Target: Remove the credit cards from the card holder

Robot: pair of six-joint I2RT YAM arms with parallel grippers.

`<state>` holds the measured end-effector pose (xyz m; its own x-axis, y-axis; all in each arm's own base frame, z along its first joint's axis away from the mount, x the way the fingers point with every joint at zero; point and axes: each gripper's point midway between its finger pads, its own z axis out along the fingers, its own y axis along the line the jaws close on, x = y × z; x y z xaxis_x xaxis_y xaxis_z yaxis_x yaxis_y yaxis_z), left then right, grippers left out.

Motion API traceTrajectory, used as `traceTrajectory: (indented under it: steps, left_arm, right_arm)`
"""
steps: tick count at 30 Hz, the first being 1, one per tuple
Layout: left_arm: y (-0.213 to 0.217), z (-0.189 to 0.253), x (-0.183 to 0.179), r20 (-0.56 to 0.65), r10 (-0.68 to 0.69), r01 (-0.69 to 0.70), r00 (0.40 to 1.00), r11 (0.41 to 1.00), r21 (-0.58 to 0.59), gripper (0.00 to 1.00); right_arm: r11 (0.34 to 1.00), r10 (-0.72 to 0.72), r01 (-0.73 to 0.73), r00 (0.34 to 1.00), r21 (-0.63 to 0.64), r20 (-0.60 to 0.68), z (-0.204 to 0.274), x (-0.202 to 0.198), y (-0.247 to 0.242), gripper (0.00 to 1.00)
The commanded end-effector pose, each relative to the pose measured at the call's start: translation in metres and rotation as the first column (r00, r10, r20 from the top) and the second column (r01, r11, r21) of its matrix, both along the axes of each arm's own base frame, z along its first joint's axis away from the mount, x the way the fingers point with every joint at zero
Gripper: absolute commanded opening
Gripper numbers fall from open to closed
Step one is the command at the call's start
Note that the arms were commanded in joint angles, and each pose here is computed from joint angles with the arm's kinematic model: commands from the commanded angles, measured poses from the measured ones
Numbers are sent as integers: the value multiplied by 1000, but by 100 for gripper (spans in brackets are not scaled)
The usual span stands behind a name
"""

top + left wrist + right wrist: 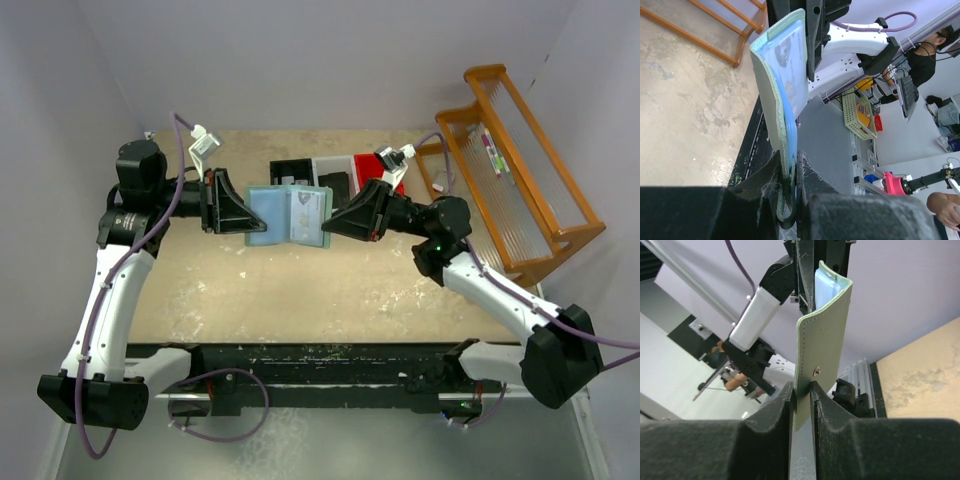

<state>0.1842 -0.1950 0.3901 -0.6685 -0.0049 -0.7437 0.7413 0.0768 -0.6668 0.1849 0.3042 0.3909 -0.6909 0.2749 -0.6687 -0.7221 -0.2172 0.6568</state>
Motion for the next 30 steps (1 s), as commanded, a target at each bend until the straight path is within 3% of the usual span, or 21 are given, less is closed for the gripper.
traceTrajectory:
  steps: [1,10,15,18,22,30]
  left_arm:
    - [1,9,-3,68,-3,4,998,1000,-5,0]
    - [1,11,-3,66,-5,6,998,1000,-8,0]
    - [1,13,-5,71,-5,5,997,1000,-10,0]
    - [1,13,-5,72,-6,7,997,1000,-11,0]
    - [1,13,-6,73,-8,8,997,1000,-11,0]
    - [1,16,-5,73,-6,7,997,1000,-14,0]
  right_arm:
    - [993,-112,116,987,-25,116,21,8,-4,17]
    - [994,-103,107,986,-22,134,25,4,-5,3]
    - [991,-125,131,985,-41,118,20,11,-3,3]
    - [978,-169,179,981,-104,97,9,24,0,14]
    - [969,-199,211,975,-127,103,8,27,-1,16]
    - [976,-177,190,977,-103,121,15,20,0,12]
